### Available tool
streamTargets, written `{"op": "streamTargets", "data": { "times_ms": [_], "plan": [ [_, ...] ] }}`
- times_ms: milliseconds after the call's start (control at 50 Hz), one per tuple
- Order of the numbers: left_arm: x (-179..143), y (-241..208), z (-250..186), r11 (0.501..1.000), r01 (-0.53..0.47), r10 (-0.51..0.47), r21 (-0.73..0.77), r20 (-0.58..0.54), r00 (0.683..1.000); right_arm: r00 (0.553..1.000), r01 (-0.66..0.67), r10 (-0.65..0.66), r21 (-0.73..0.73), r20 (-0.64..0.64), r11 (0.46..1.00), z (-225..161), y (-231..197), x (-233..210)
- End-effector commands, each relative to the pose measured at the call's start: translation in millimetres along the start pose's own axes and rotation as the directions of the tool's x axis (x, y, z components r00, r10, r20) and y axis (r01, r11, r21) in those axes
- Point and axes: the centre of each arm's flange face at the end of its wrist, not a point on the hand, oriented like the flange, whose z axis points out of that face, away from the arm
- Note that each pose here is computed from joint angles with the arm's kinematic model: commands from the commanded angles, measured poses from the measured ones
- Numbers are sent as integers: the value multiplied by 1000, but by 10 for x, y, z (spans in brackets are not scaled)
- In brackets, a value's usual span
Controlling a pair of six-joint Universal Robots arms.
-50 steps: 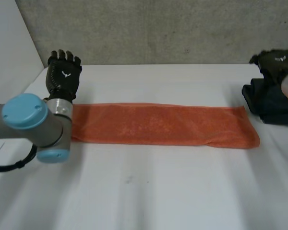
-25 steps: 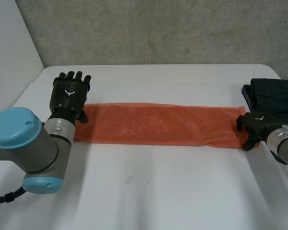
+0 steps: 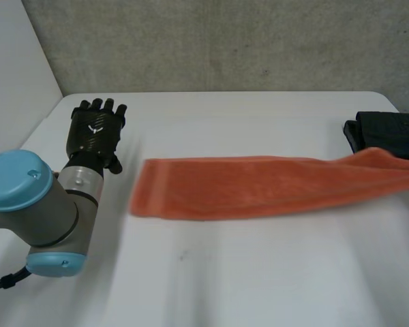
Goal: Fold the laundry.
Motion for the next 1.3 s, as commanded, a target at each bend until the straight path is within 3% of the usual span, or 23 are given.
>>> {"op": "streamTargets", "data": {
  "times_ms": [20, 120, 200, 260, 340, 360, 420, 440, 520, 600, 660, 740, 760, 820, 840, 920, 1040, 1140, 1300],
  "plan": [
    [-21, -17, -44, 1000, 1, -1, -21, -7, 1000, 980, 191, -190, 19, -62, 981, 81, -109, 208],
    [-55, -50, -39, 1000, 1, -1, -14, 1, 1000, 983, 182, -181, 189, -25, 965, 0, -688, -96],
    [-81, -88, -44, 1000, 4, -4, -6, 8, 1000, 970, 184, -234, 427, 67, 885, -345, -1431, -693],
    [-99, -112, -47, 1000, 5, -5, 0, 13, 1000, 955, 170, -271, 535, 116, 828, -581, -1737, -1052],
    [-123, -110, -44, 1000, 4, -4, -1, 20, 1000, 908, 132, -359, 665, 216, 735, -935, -2030, -1718],
    [-123, -110, -44, 1000, 4, -4, -1, 20, 1000, 879, 108, -402, 714, 256, 692, -1100, -2113, -1987],
    [-136, -99, -40, 1000, 4, -4, -5, 24, 1000, 827, 61, -465, 772, 315, 632, -1336, -2168, -2375],
    [-136, -99, -40, 1000, 4, -4, -5, 24, 1000, 788, 26, -505, 800, 353, 600, -1471, -2159, -2612],
    [-132, -101, -43, 1000, 4, -4, -4, 23, 1000, 694, -56, -581, 837, 424, 544, -1743, -2084, -3081],
    [-123, -95, -48, 1000, 4, -4, -6, 20, 1000, 623, -78, -620, 827, 477, 557, -1853, -1910, -3440],
    [-105, -97, -54, 1000, 4, -4, -5, 14, 1000, 604, -69, -622, 810, 499, 582, -1858, -1835, -3529],
    [-82, -105, -57, 1000, 4, -4, -2, 7, 1000, 657, -33, -553, 753, 512, 657, -1793, -1918, -3376],
    [-75, -117, -51, 1000, 4, -4, 3, 6, 1000, 703, -41, -486, 713, 518, 700, -1760, -2015, -3228],
    [-30, -168, -60, 1000, 8, -8, 19, -7, 1000, 759, -98, -339, 613, 555, 784, -1630, -2070, -2972],
    [34, -212, -84, 999, 11, -10, 33, -26, 1000, 787, -149, -219, 521, 577, 840, -1467, -2032, -2774],
    [223, -375, -152, 996, 20, -13, 83, -80, 997, 778, -264, 28, 286, 628, 921, -1228, -1748, -2364],
    [437, -456, -218, 994, 29, -14, 109, -137, 990, 752, -325, 215, 67, 623, 943, -1089, -1251, -2022],
    [603, -442, -247, 993, 34, -14, 109, -176, 984, 769, -257, 201, 6, 607, 966, -963, -804, -1945],
    [664, -466, -248, 992, 38, -15, 117, -188, 982, 802, -220, 181, 1, 570, 975, -738, -556, -1967]
  ]
}}
